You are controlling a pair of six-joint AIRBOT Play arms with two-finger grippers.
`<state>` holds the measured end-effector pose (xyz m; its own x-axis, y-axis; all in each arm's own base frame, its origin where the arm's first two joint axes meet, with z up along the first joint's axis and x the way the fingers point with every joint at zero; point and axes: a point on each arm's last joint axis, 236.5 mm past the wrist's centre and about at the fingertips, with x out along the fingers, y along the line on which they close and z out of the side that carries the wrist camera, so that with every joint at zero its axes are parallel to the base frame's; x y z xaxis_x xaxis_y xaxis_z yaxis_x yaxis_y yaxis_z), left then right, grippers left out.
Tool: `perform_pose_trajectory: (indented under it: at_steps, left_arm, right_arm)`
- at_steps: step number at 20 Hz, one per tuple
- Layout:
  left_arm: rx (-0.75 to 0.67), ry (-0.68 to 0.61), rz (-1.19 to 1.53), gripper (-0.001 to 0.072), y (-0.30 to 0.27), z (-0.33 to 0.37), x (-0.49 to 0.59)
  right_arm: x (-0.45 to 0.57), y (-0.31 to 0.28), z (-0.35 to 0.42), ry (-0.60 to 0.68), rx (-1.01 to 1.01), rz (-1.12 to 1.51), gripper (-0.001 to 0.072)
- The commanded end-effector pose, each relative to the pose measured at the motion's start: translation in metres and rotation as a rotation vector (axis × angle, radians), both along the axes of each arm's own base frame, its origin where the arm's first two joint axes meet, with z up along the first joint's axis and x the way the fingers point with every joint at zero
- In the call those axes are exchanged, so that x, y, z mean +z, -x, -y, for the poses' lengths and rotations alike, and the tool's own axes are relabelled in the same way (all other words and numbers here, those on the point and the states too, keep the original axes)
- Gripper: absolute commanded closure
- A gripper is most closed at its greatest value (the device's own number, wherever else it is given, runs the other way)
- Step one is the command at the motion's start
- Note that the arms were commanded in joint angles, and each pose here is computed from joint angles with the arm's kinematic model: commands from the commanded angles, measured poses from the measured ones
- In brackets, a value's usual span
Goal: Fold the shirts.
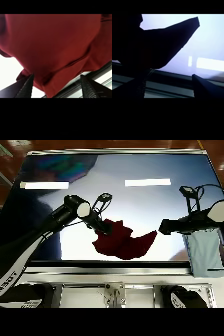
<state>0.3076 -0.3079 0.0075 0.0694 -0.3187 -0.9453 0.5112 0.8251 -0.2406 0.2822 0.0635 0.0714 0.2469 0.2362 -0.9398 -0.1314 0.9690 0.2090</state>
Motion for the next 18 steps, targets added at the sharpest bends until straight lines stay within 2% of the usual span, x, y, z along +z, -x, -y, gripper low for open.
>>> perform_pose_trajectory:
  at_steps: [1, 4, 7, 11, 15, 18]
  left_arm:
    - [0.077, -0.049, -0.052, 0.0027, -0.015, -0.063, 0.009]
    - [0.235, -0.047, -0.058, 0.0029, -0.027, -0.140, 0.039]
    - [0.303, 0.035, -0.147, 0.0029, 0.005, -0.165, 0.029]
    - [0.389, 0.229, -0.295, 0.0029, 0.055, -0.117, -0.027]
    - [0.485, 0.381, -0.292, 0.0037, 0.055, -0.059, -0.056]
    - [0.496, 0.428, -0.298, 0.0039, 0.058, -0.020, -0.066]
  right_arm:
    - [-0.027, -0.012, 0.003, -0.017, -0.050, 0.013, 0.0035]
    - [-0.040, -0.016, 0.039, 0.034, -0.109, -0.019, 0.0035]
    - [-0.058, -0.020, 0.061, -0.044, -0.199, -0.084, 0.0035]
    - [-0.102, -0.011, 0.053, -0.176, -0.226, -0.223, 0.0035]
    - [-0.132, -0.011, 0.041, -0.243, -0.237, -0.321, 0.0035]
    - [-0.145, -0.016, 0.040, -0.260, -0.257, -0.339, 0.0035]
